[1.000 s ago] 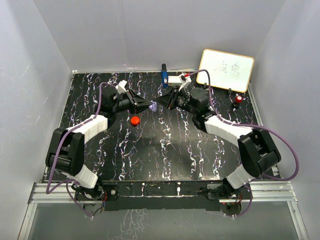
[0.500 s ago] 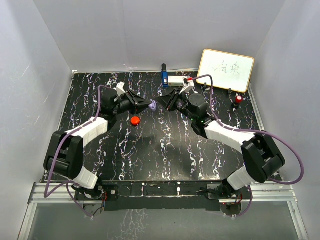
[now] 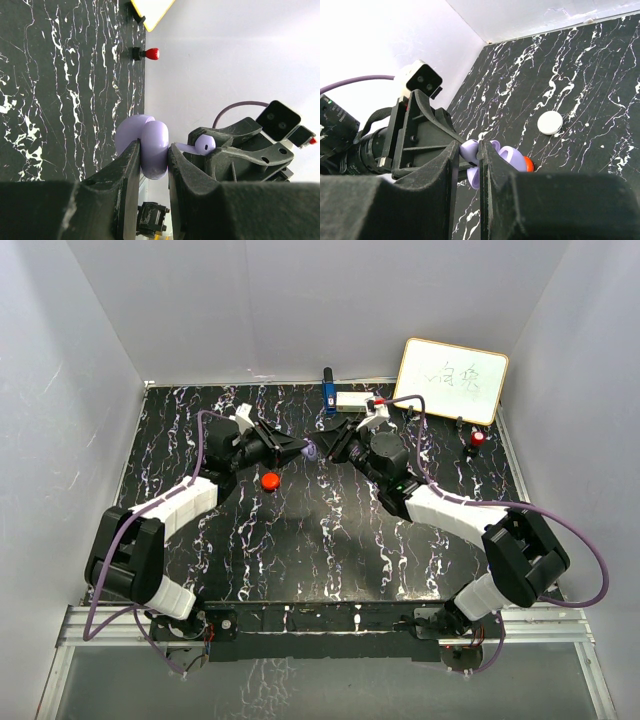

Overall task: Insert the wireless bluetooth earbuds into the charging case
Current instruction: Place the earbud in the charging case.

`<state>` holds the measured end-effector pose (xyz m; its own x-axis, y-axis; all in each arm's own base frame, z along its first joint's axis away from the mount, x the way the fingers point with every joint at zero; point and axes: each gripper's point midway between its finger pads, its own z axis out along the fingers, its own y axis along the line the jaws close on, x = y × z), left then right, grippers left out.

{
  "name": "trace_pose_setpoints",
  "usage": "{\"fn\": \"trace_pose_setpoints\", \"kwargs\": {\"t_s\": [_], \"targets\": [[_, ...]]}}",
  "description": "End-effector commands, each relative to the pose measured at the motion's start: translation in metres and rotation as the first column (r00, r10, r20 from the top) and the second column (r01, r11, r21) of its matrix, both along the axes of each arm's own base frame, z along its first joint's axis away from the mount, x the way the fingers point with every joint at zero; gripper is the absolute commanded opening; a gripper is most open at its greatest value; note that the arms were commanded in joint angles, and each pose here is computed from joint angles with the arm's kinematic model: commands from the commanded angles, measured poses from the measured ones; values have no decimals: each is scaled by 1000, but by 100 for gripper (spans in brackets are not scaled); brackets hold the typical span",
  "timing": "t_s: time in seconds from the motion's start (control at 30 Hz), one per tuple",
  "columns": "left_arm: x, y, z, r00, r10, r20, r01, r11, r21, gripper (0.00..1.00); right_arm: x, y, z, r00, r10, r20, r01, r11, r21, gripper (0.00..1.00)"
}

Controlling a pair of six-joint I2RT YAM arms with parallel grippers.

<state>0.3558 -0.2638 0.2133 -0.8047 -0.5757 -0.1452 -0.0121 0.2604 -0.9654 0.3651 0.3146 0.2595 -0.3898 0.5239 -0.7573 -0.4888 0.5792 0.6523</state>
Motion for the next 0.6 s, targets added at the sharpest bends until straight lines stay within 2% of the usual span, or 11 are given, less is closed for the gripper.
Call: {"fn": "trace_pose_setpoints", "kwargs": {"t_s": [0.0, 0.57], "targets": [[-7, 2, 23, 998, 11, 58, -9, 1000, -20, 0, 3, -5, 30, 996, -61, 61, 58, 997, 47, 0], [-8, 1, 25, 998, 10, 65, -9, 1000, -16, 0, 7, 0, 22, 996, -76, 37, 75, 997, 26, 0]]}}
